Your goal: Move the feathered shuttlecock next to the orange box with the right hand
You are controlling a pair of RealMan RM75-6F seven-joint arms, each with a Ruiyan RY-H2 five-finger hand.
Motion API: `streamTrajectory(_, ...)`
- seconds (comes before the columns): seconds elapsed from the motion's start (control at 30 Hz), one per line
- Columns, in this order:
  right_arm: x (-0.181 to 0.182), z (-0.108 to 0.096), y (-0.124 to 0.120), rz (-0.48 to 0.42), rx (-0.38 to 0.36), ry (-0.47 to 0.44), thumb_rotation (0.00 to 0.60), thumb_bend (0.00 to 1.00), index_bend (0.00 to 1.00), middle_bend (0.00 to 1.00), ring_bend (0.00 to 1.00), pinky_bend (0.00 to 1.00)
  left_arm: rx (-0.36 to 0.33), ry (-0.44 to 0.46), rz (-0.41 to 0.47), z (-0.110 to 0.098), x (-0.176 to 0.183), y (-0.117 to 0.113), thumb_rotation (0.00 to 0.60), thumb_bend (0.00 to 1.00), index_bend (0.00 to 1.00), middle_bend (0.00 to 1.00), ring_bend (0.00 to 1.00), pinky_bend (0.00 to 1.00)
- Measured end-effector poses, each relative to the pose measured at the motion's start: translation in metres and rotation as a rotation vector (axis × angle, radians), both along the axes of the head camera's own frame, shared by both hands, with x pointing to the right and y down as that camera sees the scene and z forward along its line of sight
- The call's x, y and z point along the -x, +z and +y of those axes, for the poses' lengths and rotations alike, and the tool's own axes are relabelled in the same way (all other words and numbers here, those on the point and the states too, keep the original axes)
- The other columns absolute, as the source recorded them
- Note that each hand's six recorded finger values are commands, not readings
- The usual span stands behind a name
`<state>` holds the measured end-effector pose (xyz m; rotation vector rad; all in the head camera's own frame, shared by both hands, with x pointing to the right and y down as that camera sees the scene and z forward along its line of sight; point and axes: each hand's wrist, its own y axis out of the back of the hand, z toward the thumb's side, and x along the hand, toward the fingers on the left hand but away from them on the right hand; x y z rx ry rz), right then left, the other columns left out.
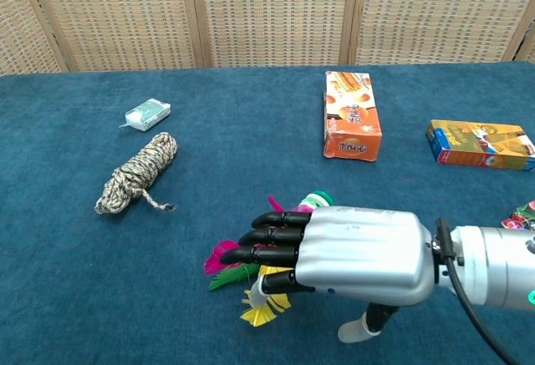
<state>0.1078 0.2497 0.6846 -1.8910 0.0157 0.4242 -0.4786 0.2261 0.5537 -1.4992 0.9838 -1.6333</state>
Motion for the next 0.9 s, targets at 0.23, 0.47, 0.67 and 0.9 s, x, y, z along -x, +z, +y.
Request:
streamTrajectory(0.23,0.004,-0.009,-0.001,-0.048,-0.074,0.027,0.600,0.05,0.34,0.00,0.00,0.00,0.003,-0.005,0.002,-0.001,0.002,0.000,0.600,0.00,0.00,0.00,0.00,0.00)
streamTrajectory(0.47,0.005,-0.013,-0.002,-0.078,-0.086,0.055,0.600,0.20,0.36,0.00,0.00,0.00,0.002,0.000,0.005,-0.001,0.000,0.000,0.600,0.00,0.00,0.00,0.00,0.00)
streamTrajectory(0.67,0.011,-0.013,0.001,-0.099,-0.062,0.096,0.600,0.25,0.37,0.00,0.00,0.00,0.005,0.005,0.003,0.000,-0.001,0.001,0.600,0.00,0.00,0.00,0.00,0.00)
streamTrajectory(0.9,0.023,-0.015,0.007,-0.097,-0.055,0.115,0.600,0.31,0.37,0.00,0.00,0.00,0.003,0.005,0.005,-0.001,-0.001,0.000,0.600,0.00,0.00,0.00,0.00,0.00)
